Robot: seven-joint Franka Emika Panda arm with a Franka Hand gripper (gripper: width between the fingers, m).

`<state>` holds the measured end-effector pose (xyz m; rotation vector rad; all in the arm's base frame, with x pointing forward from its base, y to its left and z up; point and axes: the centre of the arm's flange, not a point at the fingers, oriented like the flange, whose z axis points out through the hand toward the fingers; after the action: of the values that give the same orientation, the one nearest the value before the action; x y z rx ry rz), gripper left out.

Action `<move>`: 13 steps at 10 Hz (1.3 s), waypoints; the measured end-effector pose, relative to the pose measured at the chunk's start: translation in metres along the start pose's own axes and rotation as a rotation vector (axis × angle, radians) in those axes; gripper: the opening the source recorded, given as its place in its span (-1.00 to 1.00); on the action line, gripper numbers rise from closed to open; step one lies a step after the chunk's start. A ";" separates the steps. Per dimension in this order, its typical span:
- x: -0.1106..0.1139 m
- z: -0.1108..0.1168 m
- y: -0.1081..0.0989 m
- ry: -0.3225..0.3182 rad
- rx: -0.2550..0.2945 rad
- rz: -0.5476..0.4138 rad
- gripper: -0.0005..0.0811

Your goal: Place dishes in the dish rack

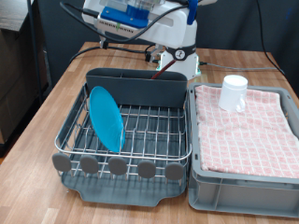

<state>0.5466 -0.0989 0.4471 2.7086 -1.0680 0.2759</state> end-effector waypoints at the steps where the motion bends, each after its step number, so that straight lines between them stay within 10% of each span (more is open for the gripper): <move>1: 0.000 0.002 0.000 -0.003 -0.004 0.000 0.98; 7: -0.043 -0.021 -0.044 -0.276 0.036 -0.177 0.98; 13: -0.122 -0.039 -0.075 -0.226 0.109 -0.049 0.98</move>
<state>0.5071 0.0438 0.4437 2.9138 -1.0703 0.0195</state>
